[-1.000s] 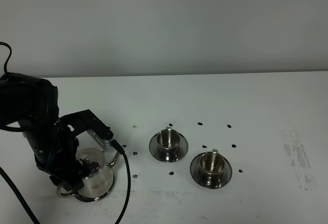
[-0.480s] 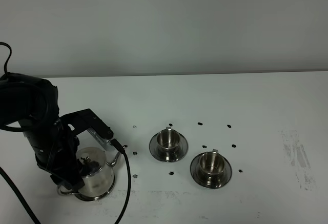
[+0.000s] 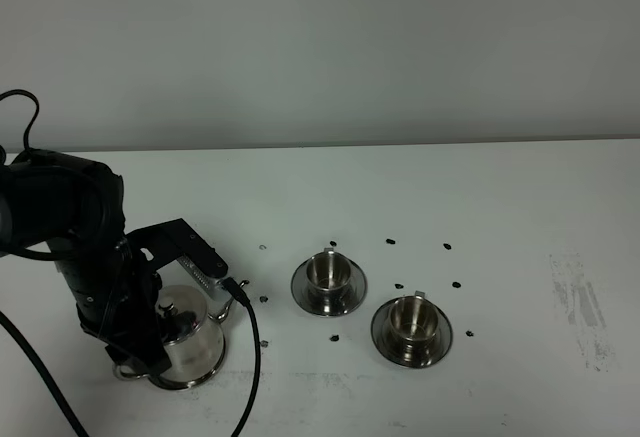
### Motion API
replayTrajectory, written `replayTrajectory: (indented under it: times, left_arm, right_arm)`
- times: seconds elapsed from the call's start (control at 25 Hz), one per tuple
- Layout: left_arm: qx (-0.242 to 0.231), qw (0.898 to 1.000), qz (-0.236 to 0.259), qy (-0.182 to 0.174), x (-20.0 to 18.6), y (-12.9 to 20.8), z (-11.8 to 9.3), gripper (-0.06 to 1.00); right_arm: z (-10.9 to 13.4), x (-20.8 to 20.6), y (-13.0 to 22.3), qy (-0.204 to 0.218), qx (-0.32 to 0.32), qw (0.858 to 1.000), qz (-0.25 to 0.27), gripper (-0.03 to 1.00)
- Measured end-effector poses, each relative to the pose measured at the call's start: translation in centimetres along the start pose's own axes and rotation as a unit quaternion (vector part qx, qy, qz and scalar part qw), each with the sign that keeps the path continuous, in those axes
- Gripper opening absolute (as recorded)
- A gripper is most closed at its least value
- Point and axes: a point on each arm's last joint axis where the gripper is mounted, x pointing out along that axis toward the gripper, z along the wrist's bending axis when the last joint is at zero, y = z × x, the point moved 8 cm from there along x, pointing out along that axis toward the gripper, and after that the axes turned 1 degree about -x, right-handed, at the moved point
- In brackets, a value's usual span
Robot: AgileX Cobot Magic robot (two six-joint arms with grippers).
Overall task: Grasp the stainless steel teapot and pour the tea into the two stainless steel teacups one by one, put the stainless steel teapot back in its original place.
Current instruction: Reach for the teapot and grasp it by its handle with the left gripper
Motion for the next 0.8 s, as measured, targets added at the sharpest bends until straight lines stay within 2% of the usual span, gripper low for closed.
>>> replayTrajectory:
  times: [0.24,0.6,0.8]
  left_arm:
    - [0.000,1.000,0.006,0.004,0.00,0.15,-0.18,0.47]
    - [0.008,1.000,0.019,0.012,-0.04,0.28,-0.97,0.33]
    - [0.001,1.000,0.019,0.013,-0.04,0.30,-1.00,0.31]
  right_arm:
    - [0.00,0.00,0.00,0.000,0.000,1.000,0.000,0.49]
    - [0.00,0.00,0.00,0.000,0.000,1.000,0.000,0.49]
    - [0.00,0.00,0.00,0.000,0.000,1.000,0.000,0.49]
